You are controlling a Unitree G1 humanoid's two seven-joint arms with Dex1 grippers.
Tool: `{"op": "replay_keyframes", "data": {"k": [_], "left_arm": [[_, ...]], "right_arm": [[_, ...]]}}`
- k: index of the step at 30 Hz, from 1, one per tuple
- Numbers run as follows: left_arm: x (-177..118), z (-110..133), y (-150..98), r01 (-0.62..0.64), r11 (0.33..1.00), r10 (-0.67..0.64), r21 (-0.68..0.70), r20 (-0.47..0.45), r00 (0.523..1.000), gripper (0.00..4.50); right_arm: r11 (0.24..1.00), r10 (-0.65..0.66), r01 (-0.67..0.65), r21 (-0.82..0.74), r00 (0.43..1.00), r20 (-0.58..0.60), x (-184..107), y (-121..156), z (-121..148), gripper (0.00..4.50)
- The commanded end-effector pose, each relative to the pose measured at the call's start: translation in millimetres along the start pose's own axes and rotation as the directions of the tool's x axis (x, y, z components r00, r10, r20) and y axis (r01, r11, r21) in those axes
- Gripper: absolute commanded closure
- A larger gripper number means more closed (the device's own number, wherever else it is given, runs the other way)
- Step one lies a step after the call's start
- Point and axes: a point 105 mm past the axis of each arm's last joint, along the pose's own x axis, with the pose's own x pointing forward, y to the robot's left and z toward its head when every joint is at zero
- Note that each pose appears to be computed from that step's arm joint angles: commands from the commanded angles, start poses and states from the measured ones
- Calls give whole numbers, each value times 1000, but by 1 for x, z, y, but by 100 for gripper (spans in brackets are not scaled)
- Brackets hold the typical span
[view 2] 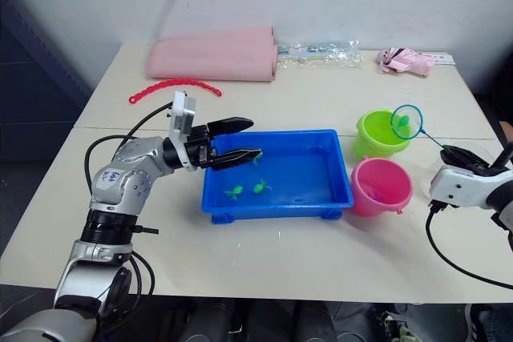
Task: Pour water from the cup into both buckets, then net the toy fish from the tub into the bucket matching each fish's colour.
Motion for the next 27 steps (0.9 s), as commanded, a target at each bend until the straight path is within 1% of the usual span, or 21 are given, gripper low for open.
{"op": "replay_keyframes", "data": {"k": [1, 2, 6, 7, 13, 17, 19, 24, 27], "left_arm": [[1, 10, -5, 9, 999, -11, 43, 39, 999, 8], [1, 10, -6, 9, 999, -10, 43, 40, 999, 8], [1, 9, -5, 7, 999, -8, 41, 43, 999, 8], [1, 8, -6, 8, 999, -9, 39, 44, 999, 8], [1, 7, -7, 3, 999, -5, 41, 54, 999, 8], [0, 7, -8, 1, 999, -4, 44, 56, 998, 8], [-1, 7, -8, -1, 999, -2, 49, 55, 998, 8], [-3, 9, -7, -10, 998, 7, 56, 54, 999, 8], [-5, 8, -8, -16, 998, 13, 57, 53, 998, 8]], "right_arm": [[994, -31, 33, -108, 999, 14, 0, -9, 0, 450], [988, -46, 48, -149, 999, 14, 0, -13, -1, 450], [980, -86, 89, -178, 996, 26, 2, -17, -3, 450], [973, -98, 109, -204, 993, 63, 2, -18, 1, 450], [949, -145, 180, -258, 978, 149, 3, -22, 12, 450], [958, -92, 121, -260, 988, 121, 5, -2, 3, 450], [959, -95, 119, -256, 990, 103, 5, -2, -1, 450], [961, -104, 123, -248, 991, 89, 7, -3, -2, 450], [959, -171, 185, -213, 982, 85, 5, -16, -2, 450]]}}
